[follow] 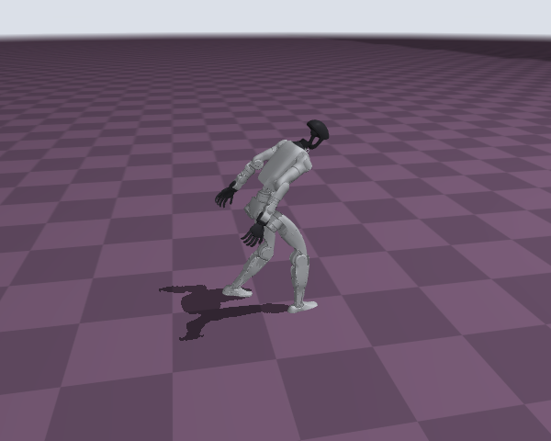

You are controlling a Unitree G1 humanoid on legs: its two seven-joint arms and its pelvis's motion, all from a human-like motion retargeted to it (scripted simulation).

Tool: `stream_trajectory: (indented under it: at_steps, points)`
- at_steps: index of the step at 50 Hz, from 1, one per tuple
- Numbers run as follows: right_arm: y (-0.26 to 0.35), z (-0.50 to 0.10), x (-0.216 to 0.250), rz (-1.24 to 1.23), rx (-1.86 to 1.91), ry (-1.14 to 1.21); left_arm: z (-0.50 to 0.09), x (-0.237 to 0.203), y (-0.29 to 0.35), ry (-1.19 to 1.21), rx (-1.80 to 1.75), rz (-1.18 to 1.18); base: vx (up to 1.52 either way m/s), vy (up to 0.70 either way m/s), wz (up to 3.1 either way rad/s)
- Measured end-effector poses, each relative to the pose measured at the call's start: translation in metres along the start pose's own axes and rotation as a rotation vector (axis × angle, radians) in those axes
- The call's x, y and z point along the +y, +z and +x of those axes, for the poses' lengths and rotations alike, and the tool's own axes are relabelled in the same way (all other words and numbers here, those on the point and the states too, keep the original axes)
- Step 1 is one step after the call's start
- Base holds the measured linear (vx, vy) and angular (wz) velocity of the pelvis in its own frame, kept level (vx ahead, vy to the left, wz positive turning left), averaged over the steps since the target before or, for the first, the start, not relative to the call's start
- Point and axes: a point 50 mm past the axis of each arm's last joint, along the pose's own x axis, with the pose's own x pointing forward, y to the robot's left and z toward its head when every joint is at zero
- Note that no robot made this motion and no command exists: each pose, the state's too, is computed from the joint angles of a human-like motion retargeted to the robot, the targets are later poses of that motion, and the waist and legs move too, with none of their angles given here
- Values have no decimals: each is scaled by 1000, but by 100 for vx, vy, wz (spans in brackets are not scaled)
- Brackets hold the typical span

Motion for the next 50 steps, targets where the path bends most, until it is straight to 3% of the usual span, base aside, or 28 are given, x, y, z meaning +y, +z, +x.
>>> stream_trajectory:
  at_steps: [5,10,13,16,18,21,23,25,29,32,37,42,44,45,47,50]
  points:
    - [98,1,0,97,-155,-149,4,-30,97,84,-174,77,-12,-1,-53]
    - [261,-55,21,123,-483,-93,-51,-47,281,123,-638,228,-17,4,-12]
    - [380,-167,46,121,-899,-12,-167,-38,416,209,-1100,197,-38,9,21]
    - [455,-345,48,164,-1435,100,-354,-22,494,174,-1615,32,-61,16,21]
    - [458,-475,29,234,-1796,161,-490,-17,490,52,-1969,-77,-75,9,-1]
    - [389,-646,-6,329,-2325,184,-665,-11,404,-165,-2521,-193,-79,-13,-37]
    - [319,-719,-18,356,-2648,141,-733,-6,322,-297,-2851,-230,-84,9,-104]
    - [258,-755,-21,350,-2922,93,-761,4,254,-393,-3114,-247,-81,32,-122]
    - [166,-776,-26,330,-3342,-184,-771,26,145,-554,-3549,-296,-86,12,-13]
    - [132,-775,-26,360,-3478,-526,-757,43,121,-577,-3684,-365,-82,-8,50]
    - [118,-757,-19,225,-3553,-665,-713,87,169,-225,-3616,-329,-79,26,-19]
    - [123,-703,-31,69,-3646,-783,-625,132,211,280,-3320,81,-102,8,-145]
    - [153,-661,-58,116,-3514,-964,-593,130,240,368,-3141,231,-121,0,24]
    - [178,-635,-69,80,-3380,-1033,-568,122,270,279,-3065,182,-123,6,116]
    - [214,-581,-62,-115,-3185,-946,-464,133,294,209,-2788,-169,-120,14,184]
    - [269,-477,-65,41,-2742,-487,-365,131,313,239,-2350,-433,-113,8,197]
